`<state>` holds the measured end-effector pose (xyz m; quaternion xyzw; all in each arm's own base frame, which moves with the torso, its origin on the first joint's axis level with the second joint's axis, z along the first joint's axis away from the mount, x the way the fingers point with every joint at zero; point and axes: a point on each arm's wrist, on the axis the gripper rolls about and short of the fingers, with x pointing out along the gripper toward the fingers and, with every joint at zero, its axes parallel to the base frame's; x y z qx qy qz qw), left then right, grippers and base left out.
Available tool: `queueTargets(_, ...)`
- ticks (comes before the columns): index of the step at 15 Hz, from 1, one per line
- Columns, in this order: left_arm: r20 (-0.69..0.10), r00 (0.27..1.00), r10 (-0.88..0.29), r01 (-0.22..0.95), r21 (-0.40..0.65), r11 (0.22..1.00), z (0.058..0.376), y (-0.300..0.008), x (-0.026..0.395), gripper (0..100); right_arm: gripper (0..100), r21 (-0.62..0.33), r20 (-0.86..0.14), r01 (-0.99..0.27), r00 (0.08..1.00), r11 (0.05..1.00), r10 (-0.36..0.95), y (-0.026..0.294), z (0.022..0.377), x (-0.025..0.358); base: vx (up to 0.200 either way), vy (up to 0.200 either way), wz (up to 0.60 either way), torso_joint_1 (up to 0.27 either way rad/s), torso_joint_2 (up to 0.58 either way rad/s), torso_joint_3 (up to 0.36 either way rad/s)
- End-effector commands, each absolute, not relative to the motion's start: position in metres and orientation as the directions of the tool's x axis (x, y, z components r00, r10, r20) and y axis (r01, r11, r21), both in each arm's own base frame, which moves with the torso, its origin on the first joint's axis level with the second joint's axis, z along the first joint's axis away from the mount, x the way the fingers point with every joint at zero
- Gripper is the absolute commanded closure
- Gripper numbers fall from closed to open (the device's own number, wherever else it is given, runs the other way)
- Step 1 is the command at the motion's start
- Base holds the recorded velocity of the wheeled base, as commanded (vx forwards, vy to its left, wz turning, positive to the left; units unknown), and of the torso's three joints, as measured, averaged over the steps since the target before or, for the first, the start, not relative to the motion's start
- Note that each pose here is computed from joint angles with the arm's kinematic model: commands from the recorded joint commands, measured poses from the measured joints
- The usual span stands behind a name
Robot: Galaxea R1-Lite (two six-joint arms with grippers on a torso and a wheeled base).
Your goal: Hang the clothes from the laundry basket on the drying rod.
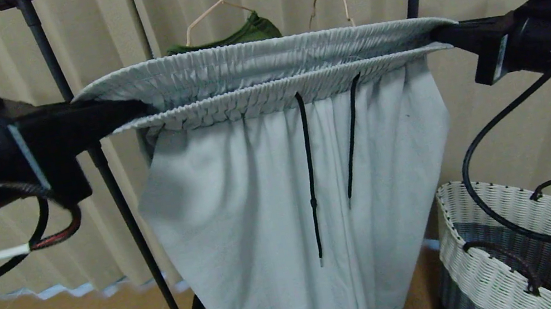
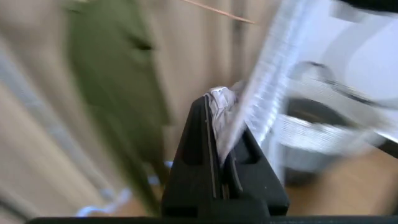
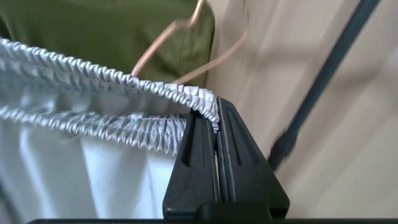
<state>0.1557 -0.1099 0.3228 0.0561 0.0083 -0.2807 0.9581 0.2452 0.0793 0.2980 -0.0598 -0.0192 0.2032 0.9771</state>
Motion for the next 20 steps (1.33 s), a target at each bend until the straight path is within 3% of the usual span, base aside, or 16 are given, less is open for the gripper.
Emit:
queueTargets(1,-0.044,0.876,-0.480,0.482,0.126,0.867,0.318,-0.128,0.183,100,100,-0.127,0.032,-0.394,0.916,0.910,0.401,0.071,0.310,0.216,0.000,0.000,0.00,0.000,0.00,0.000)
queueTargets(4,-0.008,0.899,-0.439,0.435,0.149,0.888,0.316,-0.135,0.196,100,100,-0.126,0.002,-0.400,0.915,0.908,0.404,0.067,0.304,0.203,0.000,0.000,0.00,0.000,0.00,0.000)
queueTargets(20,-0.023,0.899,-0.437,0.435,0.150,0.888,0.311,-0.134,0.194,100,100,-0.122,-0.035,-0.415,0.910,0.902,0.413,0.069,0.294,0.203,0.000,0.000,0.00,0.000,0.00,0.000)
